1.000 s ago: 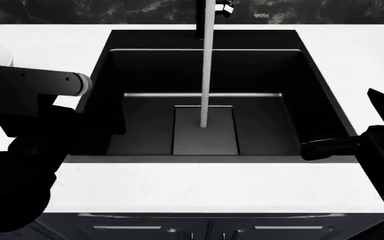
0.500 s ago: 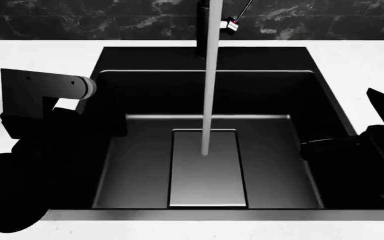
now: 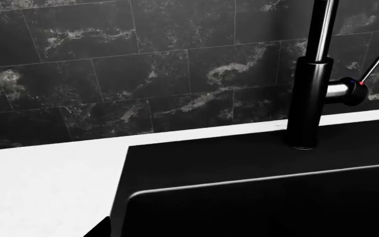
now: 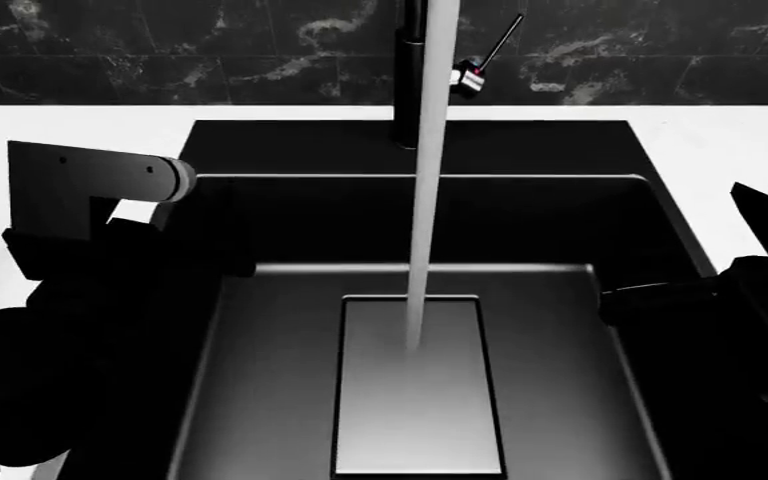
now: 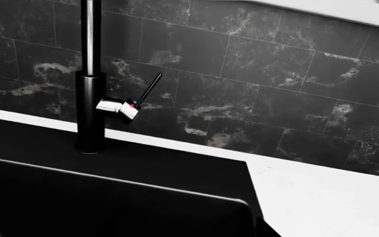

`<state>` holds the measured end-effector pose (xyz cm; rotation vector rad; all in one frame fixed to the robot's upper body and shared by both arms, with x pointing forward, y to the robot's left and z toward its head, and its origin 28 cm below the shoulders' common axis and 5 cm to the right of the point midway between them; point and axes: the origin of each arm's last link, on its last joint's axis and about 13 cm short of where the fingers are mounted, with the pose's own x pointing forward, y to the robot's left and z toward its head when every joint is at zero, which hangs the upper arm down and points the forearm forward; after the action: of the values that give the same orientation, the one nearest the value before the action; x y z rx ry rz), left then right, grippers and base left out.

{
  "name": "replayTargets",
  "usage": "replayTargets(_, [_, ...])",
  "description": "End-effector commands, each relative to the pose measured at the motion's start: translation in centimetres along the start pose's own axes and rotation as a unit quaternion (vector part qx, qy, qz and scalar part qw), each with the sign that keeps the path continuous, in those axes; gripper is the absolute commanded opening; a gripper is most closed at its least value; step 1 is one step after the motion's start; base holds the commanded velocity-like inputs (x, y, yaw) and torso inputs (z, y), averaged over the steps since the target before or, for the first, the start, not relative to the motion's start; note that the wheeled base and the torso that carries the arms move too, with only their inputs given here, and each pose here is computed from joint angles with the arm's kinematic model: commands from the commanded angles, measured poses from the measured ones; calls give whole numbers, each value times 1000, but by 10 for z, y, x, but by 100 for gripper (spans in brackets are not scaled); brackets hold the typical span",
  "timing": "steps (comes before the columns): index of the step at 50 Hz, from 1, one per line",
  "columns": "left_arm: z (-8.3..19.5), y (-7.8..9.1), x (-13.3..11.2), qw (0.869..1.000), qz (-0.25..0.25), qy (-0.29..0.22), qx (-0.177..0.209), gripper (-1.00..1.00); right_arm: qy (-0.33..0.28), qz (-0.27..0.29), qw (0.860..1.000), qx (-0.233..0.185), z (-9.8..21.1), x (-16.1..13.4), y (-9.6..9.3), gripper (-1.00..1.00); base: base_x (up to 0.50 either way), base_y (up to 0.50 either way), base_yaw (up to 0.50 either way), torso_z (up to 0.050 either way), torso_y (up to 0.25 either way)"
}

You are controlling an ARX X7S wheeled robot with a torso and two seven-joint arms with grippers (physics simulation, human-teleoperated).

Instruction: Pick the tomatos and chili peppers from the sink and place them in one bowl. Place the artichoke in the other bowl. Then turn off the sink faucet.

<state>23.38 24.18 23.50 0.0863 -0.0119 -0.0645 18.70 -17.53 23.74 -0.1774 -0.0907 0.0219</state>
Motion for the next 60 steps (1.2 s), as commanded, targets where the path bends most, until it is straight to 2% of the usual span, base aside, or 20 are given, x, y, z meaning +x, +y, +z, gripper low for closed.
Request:
replayTargets(1, [-1,-1,1,1000,-12,-3,-14,100,-2,1,1000,6,-1,1,1,100,0,0,0,0,0])
replayTargets(6, [-3,-3,0,1000,-16,1,1,100,-7,-3,1000,11,0,1,1,100,0,0,0,0,0])
replayTargets(7, [-3,-4,0,1000,-17,0,1,100,-8,-6,1000,24,0,2,1,100,0,0,0,0,0])
replayTargets(8, [-2,-4,1,1000,-15,-1,-7,100,6,9,1000,18,-1,3,2,100,0,0,0,0,0])
replayTargets(9, [-3,-4,2,1000,-14,-1,-12,100,15,-8,1000,0,-1,4,4,100,0,0,0,0,0])
replayTargets(10, [-4,-3,2,1000,-14,0,-11,100,13,6,1000,1,0,6,8,100,0,0,0,0,0])
replayTargets(11, [-5,-3,2,1000,-13,0,-10,100,3,22,1000,-4,0,7,10,100,0,0,0,0,0])
replayTargets(14, [-4,-4,3,1000,-10,3,-11,100,-22,9,1000,15,4,13,14,100,0,0,0,0,0])
replayTargets(15, [-3,-3,2,1000,-10,2,-12,100,-34,12,999,6,9,13,15,100,0,0,0,0,0])
replayTargets(17, [-3,-2,2,1000,-9,3,-12,100,-6,11,1000,10,8,18,17,100,0,0,0,0,0])
replayTargets(18, [-2,-2,2,1000,-8,2,-12,100,-45,5,999,22,11,17,16,100,0,0,0,0,0])
replayTargets(19, [-2,-2,2,1000,-8,2,-11,100,-45,0,999,18,10,16,15,100,0,0,0,0,0])
replayTargets(20, [-1,-1,2,1000,-6,0,-14,100,-19,-6,999,41,7,17,14,100,0,0,0,0,0])
replayTargets(21, [-1,-1,2,1000,-5,-1,-14,100,-5,-22,999,25,6,15,13,100,0,0,0,0,0])
replayTargets(22, [-1,-2,2,1000,-5,-1,-14,100,1,-25,999,33,6,16,13,100,0,0,0,0,0])
replayTargets(41, [-1,-2,2,1000,-5,-1,-14,100,1,-25,999,33,6,16,13,100,0,0,0,0,0])
replayTargets(51, [9,1,35,999,4,-25,-24,100,-5,-36,999,-7,26,52,-1,100,0,0,0,0,0])
replayTargets(56, [16,-1,54,999,-1,-32,-23,100,-2,-26,1000,5,27,75,-8,100,0,0,0,0,0])
replayTargets(59, [20,-2,66,999,-4,-36,-22,100,-3,-16,1000,7,31,96,-10,100,0,0,0,0,0])
replayTargets(60, [21,-3,72,999,-6,-36,-23,100,-6,-16,1000,19,32,106,-13,100,0,0,0,0,0])
